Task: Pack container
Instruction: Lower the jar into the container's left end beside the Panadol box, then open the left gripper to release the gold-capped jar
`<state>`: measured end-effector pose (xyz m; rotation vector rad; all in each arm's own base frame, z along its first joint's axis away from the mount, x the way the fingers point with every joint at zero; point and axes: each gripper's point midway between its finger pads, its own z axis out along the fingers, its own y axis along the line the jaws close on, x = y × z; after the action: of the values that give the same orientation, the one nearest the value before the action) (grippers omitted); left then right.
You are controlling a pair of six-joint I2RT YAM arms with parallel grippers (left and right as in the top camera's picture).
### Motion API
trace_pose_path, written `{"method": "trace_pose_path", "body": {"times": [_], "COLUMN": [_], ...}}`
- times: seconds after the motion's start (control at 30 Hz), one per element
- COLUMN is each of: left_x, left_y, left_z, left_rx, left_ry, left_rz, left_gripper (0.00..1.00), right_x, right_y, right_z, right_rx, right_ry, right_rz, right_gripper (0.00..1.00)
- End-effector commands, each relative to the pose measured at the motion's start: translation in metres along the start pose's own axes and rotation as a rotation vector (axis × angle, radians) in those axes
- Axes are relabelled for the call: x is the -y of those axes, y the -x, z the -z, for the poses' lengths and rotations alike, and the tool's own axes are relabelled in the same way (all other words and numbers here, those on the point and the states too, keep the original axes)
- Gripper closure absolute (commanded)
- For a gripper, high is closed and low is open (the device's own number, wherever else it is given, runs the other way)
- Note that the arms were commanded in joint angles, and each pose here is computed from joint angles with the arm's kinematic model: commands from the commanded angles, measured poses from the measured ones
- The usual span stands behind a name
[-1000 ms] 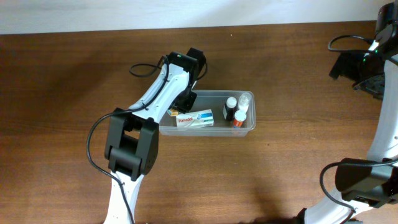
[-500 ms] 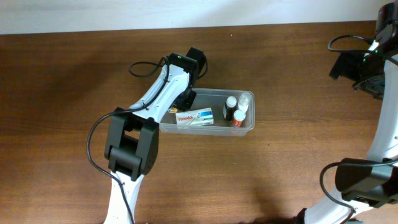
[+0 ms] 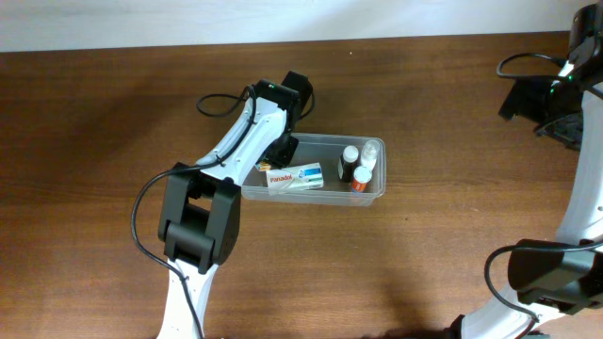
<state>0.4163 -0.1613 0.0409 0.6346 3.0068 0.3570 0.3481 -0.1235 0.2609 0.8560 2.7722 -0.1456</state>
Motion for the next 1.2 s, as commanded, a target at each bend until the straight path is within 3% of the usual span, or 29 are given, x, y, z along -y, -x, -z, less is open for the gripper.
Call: {"method": "trace_pose_path", "body": {"times": [0.0,0.33,0.93,1.17], "left_x": [0.002,0.002,0.002,-0.017], "left_y": [-0.002,-0.001,0.0,0.005], "left_z": [0.005,0.005,0.022,0.096], "left_rx": [0.007,0.009,0.04,0.219], "left_ry": [-0.011,-0.012,-0.035,-0.038], "left_rz": [-0.016,-0.015,-0.008,0.032], "left_gripper": [0.62,0.53,0.51,0.33], "right_x": [0.003,0.003,0.003,0.003], "right_y": [0.002,0.002,0.002,0.002], "right_z": [0.011,0.011,0.011,0.011], "right_rx": [0.035,0.035,0.035,0.035], "right_ry": [0.011,0.01,0.011,0.011], "right_rz": [-0.022,-0.023,-0.022,-0.023], "right_gripper": [0.02,0.02,0.02,0.02]}}
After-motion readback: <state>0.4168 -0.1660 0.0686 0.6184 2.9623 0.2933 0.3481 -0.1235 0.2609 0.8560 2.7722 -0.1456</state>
